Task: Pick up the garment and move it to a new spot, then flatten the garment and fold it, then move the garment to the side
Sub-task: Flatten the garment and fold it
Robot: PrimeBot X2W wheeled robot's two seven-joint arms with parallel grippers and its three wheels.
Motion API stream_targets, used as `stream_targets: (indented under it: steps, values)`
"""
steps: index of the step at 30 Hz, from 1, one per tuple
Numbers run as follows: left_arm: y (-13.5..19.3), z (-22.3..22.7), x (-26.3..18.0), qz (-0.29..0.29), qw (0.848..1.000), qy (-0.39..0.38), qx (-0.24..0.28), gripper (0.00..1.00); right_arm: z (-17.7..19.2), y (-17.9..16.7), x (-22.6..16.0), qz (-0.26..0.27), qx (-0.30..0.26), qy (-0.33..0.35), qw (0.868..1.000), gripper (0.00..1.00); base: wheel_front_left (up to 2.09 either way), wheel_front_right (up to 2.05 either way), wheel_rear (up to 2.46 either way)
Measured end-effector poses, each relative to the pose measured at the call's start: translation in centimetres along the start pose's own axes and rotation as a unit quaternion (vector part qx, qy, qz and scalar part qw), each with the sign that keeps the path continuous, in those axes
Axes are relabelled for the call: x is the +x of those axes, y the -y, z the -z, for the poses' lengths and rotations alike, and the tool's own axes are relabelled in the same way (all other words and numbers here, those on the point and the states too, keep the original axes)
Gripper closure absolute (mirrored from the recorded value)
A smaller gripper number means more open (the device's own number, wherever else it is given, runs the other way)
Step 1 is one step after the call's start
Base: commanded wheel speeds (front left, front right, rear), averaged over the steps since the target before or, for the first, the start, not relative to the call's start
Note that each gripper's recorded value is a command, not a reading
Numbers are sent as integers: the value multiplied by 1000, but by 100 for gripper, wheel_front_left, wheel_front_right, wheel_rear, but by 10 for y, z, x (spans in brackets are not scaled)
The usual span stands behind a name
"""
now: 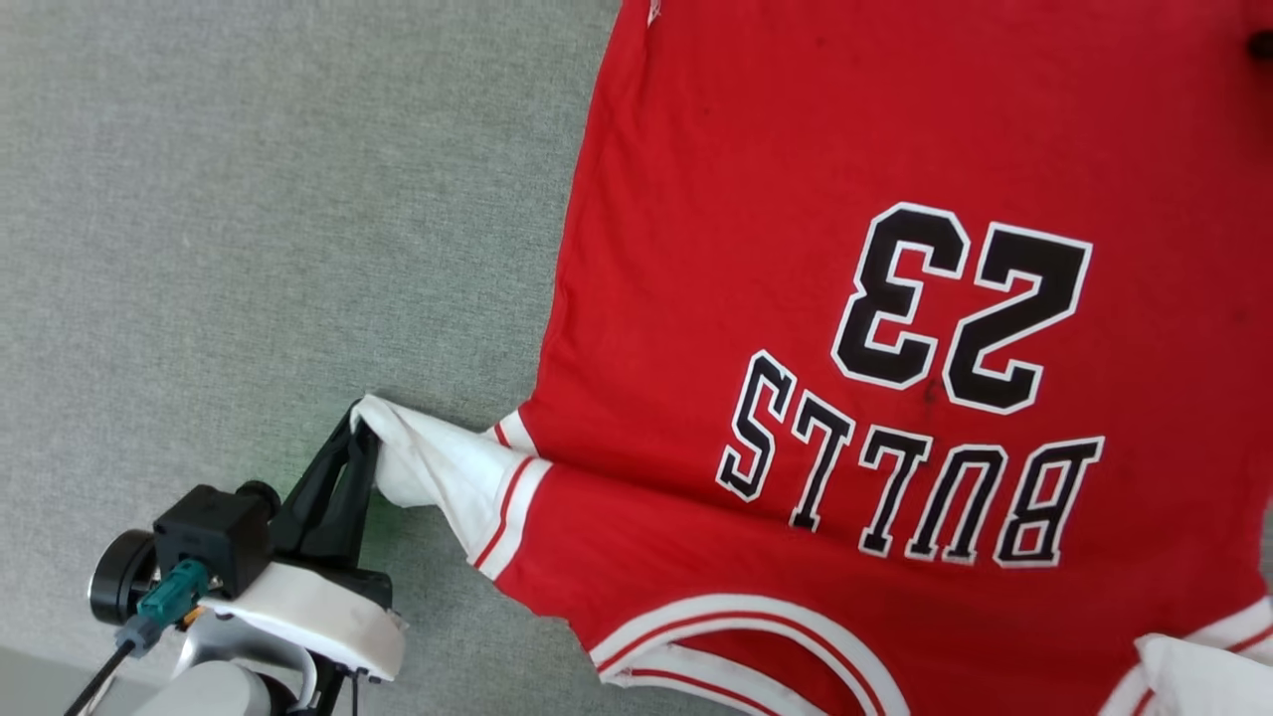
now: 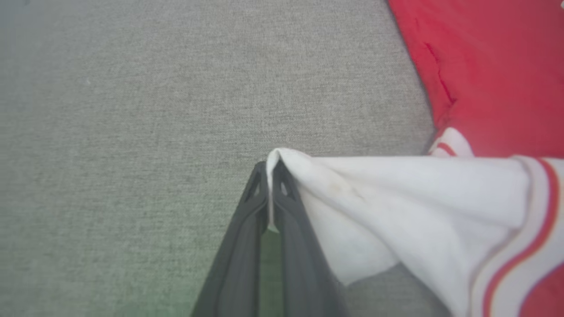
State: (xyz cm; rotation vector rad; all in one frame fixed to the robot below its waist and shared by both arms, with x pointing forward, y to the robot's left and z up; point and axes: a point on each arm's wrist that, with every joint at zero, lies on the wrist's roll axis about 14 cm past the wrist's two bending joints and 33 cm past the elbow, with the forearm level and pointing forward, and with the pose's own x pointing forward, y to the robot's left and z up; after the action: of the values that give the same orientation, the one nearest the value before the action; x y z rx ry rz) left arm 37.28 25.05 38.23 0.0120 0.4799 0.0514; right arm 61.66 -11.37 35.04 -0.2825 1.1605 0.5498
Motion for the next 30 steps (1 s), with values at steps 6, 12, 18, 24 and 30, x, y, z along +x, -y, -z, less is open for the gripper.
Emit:
stream_targets:
  steps: [6,12,18,24,30]
  values:
    - [-1,-9,-12,-2,1000,17,-2,100,-2,-15,-35,18,-59,24,998,100,0,0,0]
    - [-1,-21,-30,-2,999,38,-5,100,-10,-23,-104,31,-104,93,990,100,0,0,0]
    - [10,-27,-45,16,999,51,-11,100,33,-14,-167,52,-118,131,983,100,0,0,0]
    - [22,-29,-49,38,998,52,-12,100,112,-8,-187,52,-88,105,989,100,0,0,0]
    - [28,-32,-50,51,997,54,-4,100,201,-14,-188,37,-42,33,998,100,0,0,0]
